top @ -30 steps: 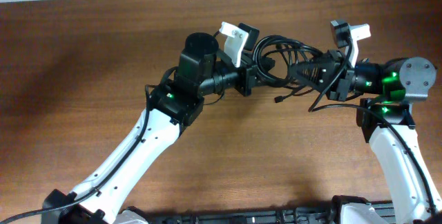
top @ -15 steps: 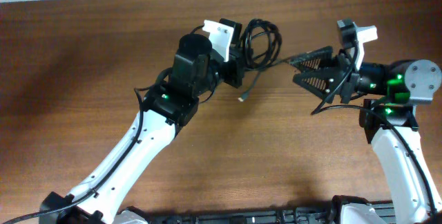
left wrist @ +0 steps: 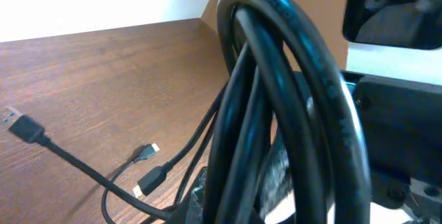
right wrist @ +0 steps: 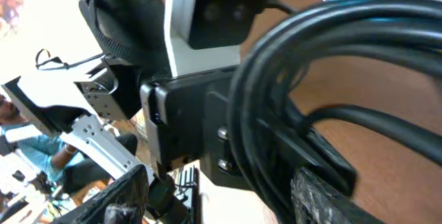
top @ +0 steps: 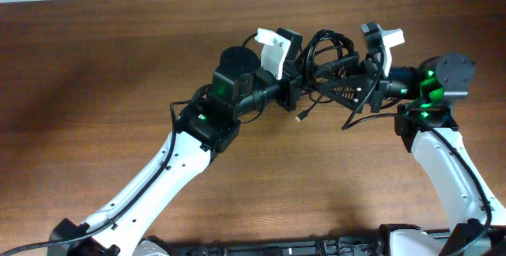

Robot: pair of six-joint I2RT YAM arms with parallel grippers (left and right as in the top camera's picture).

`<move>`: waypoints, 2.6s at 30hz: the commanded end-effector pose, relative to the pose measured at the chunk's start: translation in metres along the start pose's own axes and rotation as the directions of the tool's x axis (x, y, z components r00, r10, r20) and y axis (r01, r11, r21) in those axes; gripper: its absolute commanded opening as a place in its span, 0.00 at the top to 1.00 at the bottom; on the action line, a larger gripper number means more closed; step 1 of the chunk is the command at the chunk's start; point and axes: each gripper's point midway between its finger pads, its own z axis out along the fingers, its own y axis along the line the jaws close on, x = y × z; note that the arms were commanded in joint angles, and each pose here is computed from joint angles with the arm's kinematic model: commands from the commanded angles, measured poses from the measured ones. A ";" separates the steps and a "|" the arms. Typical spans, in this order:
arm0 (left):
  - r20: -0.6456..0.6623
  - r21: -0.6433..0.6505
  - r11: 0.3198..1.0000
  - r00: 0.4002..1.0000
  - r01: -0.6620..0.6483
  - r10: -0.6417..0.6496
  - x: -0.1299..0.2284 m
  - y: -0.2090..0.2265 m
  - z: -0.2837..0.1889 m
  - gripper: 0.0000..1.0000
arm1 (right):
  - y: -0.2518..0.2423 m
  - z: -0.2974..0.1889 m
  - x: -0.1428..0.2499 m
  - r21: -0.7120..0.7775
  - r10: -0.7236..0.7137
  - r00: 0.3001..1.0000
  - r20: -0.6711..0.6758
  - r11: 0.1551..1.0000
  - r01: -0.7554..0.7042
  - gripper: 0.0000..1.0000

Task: Untangle cables

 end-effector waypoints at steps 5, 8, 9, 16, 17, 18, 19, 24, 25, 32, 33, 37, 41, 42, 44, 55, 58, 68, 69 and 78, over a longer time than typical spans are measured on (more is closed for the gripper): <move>0.013 0.085 0.990 0.994 -0.111 0.110 -0.002 -0.037 -0.004 1.00 | -0.002 0.005 -0.014 0.033 -0.048 0.998 0.046 0.998 0.047 0.36; -0.001 0.103 0.982 0.987 -0.160 0.161 0.005 -0.046 -0.002 1.00 | -0.001 0.005 -0.017 0.037 -0.052 0.997 0.051 0.998 0.050 0.36; -0.010 0.101 0.982 0.986 -0.162 0.163 0.007 -0.045 -0.001 1.00 | -0.001 0.005 -0.019 0.037 -0.056 0.997 0.051 0.998 0.055 0.36; -0.013 0.101 0.982 0.987 -0.160 0.162 0.008 -0.044 0.000 1.00 | 0.006 0.006 -0.026 0.030 -0.069 0.996 0.054 0.997 0.068 0.37; -0.014 0.102 0.982 0.987 -0.160 0.163 0.009 -0.045 0.000 1.00 | 0.006 0.006 -0.026 0.030 -0.069 0.996 0.054 0.997 0.068 0.37; -0.014 0.103 0.982 0.987 -0.161 0.163 0.009 -0.045 0.000 1.00 | 0.006 0.006 -0.026 0.029 -0.069 0.996 0.054 0.997 0.068 0.37; -0.013 0.103 0.982 0.987 -0.161 0.163 0.008 -0.045 0.000 1.00 | 0.006 0.007 -0.026 0.027 -0.070 0.996 0.053 0.997 0.069 0.37; -0.016 0.108 0.981 0.986 -0.162 0.165 0.010 -0.047 0.000 1.00 | 0.018 0.020 -0.024 -0.018 -0.102 0.994 0.034 0.995 0.103 0.37; -0.014 0.108 0.976 0.982 -0.187 0.189 0.010 -0.047 0.000 1.00 | 0.018 0.020 -0.024 -0.021 -0.085 0.996 0.032 0.996 0.085 0.38; 0.023 -0.069 0.977 0.978 -0.204 0.205 -0.003 -0.017 0.000 1.00 | 0.031 0.019 -0.026 -0.045 -0.087 0.996 0.017 0.995 0.087 0.43; 0.025 -0.075 0.977 0.979 -0.202 0.204 -0.004 -0.014 -0.001 1.00 | 0.032 0.018 -0.026 -0.046 -0.085 0.996 0.018 0.995 0.086 0.43; 0.032 -0.093 0.976 0.979 -0.196 0.200 -0.009 -0.006 -0.003 1.00 | 0.032 0.018 -0.024 -0.051 -0.084 0.996 0.008 0.995 0.084 0.43; 0.067 -0.088 0.975 0.975 -0.206 0.212 -0.017 -0.008 -0.004 1.00 | 0.033 0.018 -0.022 -0.057 -0.085 0.996 -0.003 0.995 0.084 0.43; 0.080 -0.085 0.974 0.973 -0.211 0.218 -0.020 -0.010 -0.004 1.00 | 0.033 0.018 -0.022 -0.057 -0.085 0.996 -0.002 0.995 0.084 0.43; 0.076 -0.077 0.974 0.973 -0.211 0.217 -0.019 -0.011 -0.004 1.00 | 0.033 0.018 -0.023 -0.056 -0.085 0.996 -0.001 0.995 0.084 0.43; 0.018 -0.009 0.979 0.979 -0.204 0.204 -0.001 -0.023 0.001 1.00 | 0.032 0.019 -0.029 -0.042 -0.102 0.994 0.031 0.994 0.103 0.64; 0.013 0.013 0.979 0.979 -0.205 0.204 0.001 -0.027 0.001 1.00 | 0.032 0.019 -0.030 -0.036 -0.101 0.994 0.039 0.994 0.103 0.96; -0.056 -0.177 0.977 0.992 -0.121 0.113 0.004 0.047 -0.020 1.00 | 0.011 -0.028 -0.047 0.099 -0.043 0.992 0.115 0.995 0.032 0.96; -0.065 -0.202 0.974 0.993 -0.106 0.095 0.005 0.058 -0.025 1.00 | 0.013 -0.033 -0.050 0.113 -0.058 0.990 0.126 0.993 0.044 0.96; -0.127 -0.221 0.963 0.984 -0.153 0.127 0.016 0.069 -0.030 1.00 | 0.018 -0.054 -0.074 0.171 -0.088 0.965 0.247 0.984 0.046 0.96</move>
